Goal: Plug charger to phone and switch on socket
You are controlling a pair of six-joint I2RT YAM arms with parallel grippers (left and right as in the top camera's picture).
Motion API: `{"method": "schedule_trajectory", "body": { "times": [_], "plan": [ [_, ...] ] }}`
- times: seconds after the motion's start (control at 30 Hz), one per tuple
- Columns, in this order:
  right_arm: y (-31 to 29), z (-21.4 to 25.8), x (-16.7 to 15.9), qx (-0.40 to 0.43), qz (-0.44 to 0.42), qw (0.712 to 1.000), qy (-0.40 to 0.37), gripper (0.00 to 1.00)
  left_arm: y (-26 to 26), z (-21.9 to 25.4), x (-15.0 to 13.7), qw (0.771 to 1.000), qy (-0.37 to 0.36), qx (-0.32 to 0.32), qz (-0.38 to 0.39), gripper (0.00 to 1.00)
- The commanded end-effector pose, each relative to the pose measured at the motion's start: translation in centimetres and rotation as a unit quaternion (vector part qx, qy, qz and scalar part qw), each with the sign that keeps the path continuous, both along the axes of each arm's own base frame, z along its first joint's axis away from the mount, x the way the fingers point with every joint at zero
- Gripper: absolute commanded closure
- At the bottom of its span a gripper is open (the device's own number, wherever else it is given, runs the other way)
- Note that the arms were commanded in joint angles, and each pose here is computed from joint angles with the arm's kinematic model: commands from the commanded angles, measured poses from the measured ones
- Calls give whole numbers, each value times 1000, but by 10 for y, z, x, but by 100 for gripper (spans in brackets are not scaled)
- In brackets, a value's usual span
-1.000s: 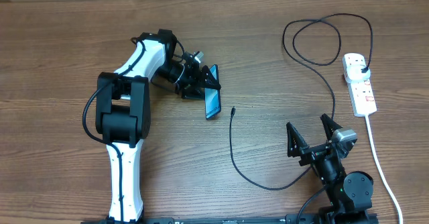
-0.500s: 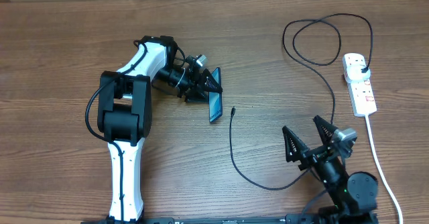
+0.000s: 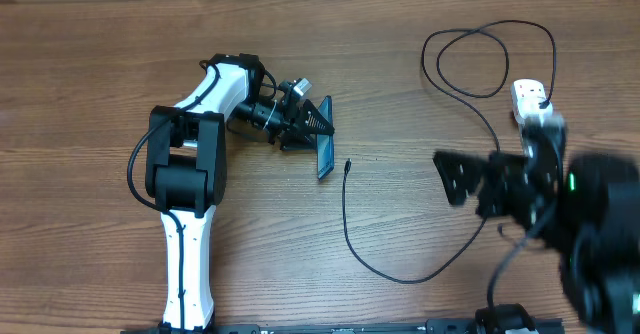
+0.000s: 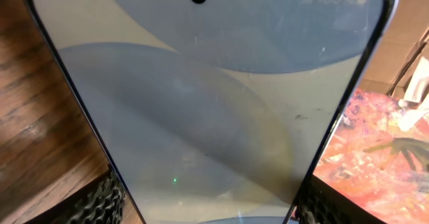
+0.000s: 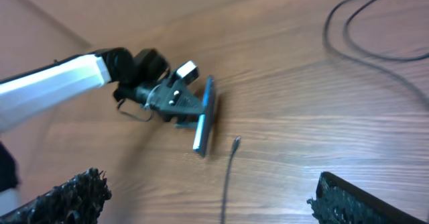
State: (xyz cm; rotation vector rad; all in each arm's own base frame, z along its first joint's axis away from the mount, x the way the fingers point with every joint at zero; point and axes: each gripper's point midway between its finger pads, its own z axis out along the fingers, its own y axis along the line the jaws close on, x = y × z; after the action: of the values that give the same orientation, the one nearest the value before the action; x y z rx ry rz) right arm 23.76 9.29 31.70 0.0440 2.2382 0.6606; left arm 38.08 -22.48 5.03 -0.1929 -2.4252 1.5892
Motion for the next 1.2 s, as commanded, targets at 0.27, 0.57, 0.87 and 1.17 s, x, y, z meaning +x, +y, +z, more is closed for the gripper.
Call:
{"method": "schedule_trajectory", "body": {
  "times": [0.27,0.57,0.87,1.17],
  "plan": [
    [83,-56,48,64,148,970,182,25,-15,11,-4,999,1,-45,-4,36],
    [112,-152,76,-56,91,957,271,25,-24,11,-10,999,-9,-47,-20,35],
    [149,-231,84,-82,107,933,333,25,-24,10,-10,999,-7,-46,-21,35],
    [186,-250,85,-84,140,936,311,33,-24,10,-9,999,-12,-47,-21,34]
  ]
}}
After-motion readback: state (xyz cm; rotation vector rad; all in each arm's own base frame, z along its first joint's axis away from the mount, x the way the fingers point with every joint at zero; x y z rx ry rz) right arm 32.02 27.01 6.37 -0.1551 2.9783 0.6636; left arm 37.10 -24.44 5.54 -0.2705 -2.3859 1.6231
